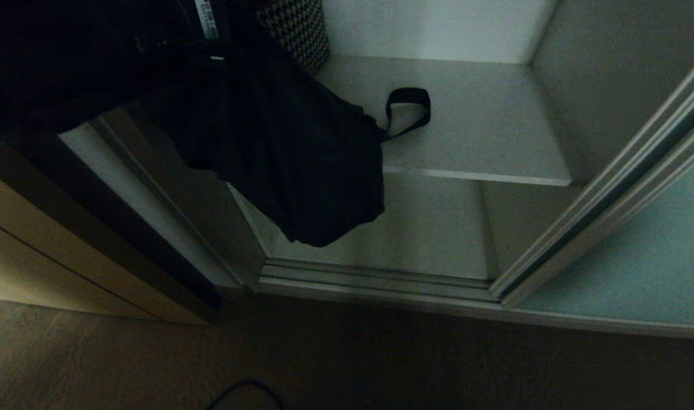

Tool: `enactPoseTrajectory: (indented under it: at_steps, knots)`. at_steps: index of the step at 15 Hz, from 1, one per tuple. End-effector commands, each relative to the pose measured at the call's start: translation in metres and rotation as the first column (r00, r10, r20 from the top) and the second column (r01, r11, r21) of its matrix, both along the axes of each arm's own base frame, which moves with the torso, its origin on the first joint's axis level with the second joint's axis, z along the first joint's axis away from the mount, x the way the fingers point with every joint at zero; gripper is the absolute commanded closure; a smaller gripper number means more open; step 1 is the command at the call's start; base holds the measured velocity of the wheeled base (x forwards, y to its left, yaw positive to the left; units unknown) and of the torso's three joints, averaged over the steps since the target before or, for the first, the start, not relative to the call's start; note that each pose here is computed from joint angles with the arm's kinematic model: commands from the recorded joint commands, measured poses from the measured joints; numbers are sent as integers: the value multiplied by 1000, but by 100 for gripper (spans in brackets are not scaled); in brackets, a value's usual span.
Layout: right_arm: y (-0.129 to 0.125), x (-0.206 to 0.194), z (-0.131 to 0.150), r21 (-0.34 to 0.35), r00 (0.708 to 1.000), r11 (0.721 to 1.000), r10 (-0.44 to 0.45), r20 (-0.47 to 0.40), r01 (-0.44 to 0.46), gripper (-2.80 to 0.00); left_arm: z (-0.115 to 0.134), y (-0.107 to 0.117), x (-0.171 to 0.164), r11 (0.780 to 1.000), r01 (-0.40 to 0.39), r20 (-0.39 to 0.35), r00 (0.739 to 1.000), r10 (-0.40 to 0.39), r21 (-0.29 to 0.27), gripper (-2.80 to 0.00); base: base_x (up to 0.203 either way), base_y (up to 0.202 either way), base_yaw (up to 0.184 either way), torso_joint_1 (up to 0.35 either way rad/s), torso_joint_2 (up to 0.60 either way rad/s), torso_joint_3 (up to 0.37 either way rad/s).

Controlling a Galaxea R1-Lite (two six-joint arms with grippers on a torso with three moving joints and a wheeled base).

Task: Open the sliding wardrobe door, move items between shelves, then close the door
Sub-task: Place the bag on the lower shelf

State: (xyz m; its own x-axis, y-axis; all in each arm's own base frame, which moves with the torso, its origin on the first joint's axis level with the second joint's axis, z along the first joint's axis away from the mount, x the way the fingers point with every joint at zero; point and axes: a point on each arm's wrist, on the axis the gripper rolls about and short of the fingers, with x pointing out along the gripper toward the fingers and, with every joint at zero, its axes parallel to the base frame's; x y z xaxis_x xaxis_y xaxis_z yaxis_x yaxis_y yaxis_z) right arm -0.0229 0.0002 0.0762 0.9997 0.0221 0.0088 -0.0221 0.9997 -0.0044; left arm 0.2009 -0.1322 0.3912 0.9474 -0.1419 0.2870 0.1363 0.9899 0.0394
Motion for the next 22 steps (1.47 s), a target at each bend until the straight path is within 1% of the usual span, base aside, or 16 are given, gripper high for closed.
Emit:
enactPoseTrajectory:
  at_steps: [1,4,7,11,13,14,16,17,22]
  knots:
    - [0,0,0,0,1000,1000,1,2,-1,0,9,9,-13,1000,-17,35,999,16,16,0,0,0,0,0,0,0]
    - [0,0,0,0,1000,1000,1,2,-1,0,9,20,-25,998,-42,54,998,39,54,0,0,0,0,0,0,0]
    - [0,0,0,0,1000,1000,1,2,-1,0,17,35,-46,999,-44,87,995,41,32,0,0,0,0,0,0,0]
    - [0,0,0,0,1000,1000,1,3,-1,0,11,48,-63,999,-27,93,995,24,28,0,0,0,0,0,0,0]
    - [0,0,0,0,1000,1000,1,3,-1,0,13,54,-72,1000,-26,108,994,24,16,0,0,0,0,0,0,0]
    - [0,0,0,0,1000,1000,1,3,-1,0,13,55,-74,1000,-25,111,994,24,11,0,0,0,0,0,0,0]
    - [0,0,0,0,1000,1000,1,3,-1,0,3,56,-76,999,-22,90,996,20,25,0,0,0,0,0,0,0]
    - [0,0,0,0,1000,1000,1,2,-1,0,1,56,-76,1000,-20,84,996,18,23,0,0,0,0,0,0,0]
    - [0,0,0,0,1000,1000,1,3,-1,0,1,54,-74,999,-14,79,997,12,29,0,0,0,0,5,0,-105]
